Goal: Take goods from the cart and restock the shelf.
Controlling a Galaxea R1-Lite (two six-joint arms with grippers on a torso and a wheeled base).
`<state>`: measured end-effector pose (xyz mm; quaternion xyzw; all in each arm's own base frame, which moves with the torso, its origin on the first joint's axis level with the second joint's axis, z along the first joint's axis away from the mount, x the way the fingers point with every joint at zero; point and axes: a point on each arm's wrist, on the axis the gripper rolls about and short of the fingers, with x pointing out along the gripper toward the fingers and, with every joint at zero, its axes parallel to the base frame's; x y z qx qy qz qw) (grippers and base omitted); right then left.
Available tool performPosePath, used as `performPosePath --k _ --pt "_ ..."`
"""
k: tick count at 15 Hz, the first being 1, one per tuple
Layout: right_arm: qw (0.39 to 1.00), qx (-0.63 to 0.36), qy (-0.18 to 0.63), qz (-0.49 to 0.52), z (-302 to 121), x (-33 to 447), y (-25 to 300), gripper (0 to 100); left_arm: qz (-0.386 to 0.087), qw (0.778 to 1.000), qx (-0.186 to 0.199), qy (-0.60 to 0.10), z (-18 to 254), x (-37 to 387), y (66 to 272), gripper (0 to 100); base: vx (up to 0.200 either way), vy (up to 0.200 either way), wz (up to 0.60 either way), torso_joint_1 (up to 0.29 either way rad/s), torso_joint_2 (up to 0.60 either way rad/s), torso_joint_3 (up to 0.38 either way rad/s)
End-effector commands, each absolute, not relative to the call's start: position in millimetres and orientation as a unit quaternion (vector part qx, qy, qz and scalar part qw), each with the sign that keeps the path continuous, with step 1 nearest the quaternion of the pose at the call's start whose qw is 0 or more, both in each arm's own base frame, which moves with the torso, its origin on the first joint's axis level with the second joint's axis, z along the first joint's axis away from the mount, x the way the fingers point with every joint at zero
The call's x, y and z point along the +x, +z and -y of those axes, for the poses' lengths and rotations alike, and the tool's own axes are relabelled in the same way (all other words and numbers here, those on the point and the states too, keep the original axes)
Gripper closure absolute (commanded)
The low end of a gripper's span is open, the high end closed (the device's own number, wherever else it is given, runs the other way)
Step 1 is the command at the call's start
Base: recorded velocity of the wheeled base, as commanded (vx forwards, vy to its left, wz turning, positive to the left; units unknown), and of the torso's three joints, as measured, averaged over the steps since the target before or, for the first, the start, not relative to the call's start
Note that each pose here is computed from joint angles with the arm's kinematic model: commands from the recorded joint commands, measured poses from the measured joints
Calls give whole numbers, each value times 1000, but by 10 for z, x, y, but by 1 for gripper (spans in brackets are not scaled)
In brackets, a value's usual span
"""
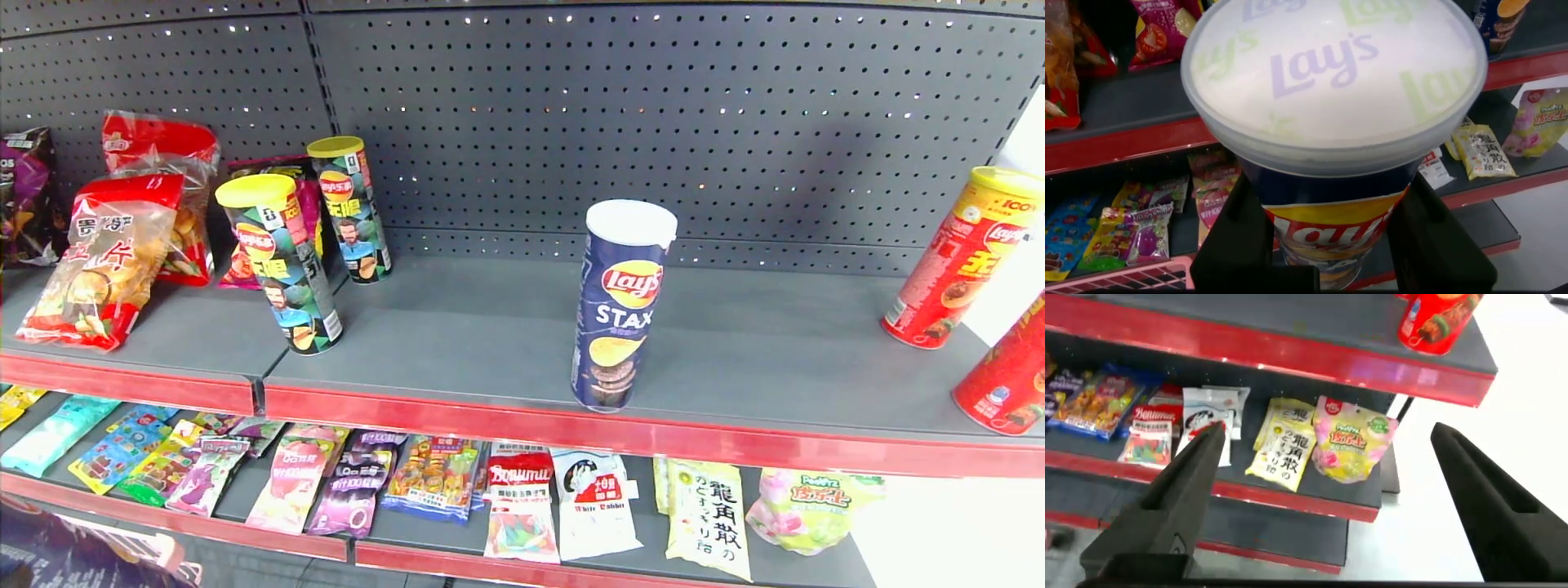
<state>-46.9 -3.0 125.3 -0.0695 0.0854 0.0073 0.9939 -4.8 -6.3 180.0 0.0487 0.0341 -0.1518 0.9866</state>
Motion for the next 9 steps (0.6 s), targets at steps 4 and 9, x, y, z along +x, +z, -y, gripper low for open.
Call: performPosePath --k 4,9 --pt "992 -76 47 -84 4 -289 920 0 -34 987 48 -152 62 -57 1775 100 0 0 0 0 0 0" --pt "997 -73 22 -11 -9 -290 863 0 -45 985 34 -161 67 -41 1737 100 0 0 0 0 0 0"
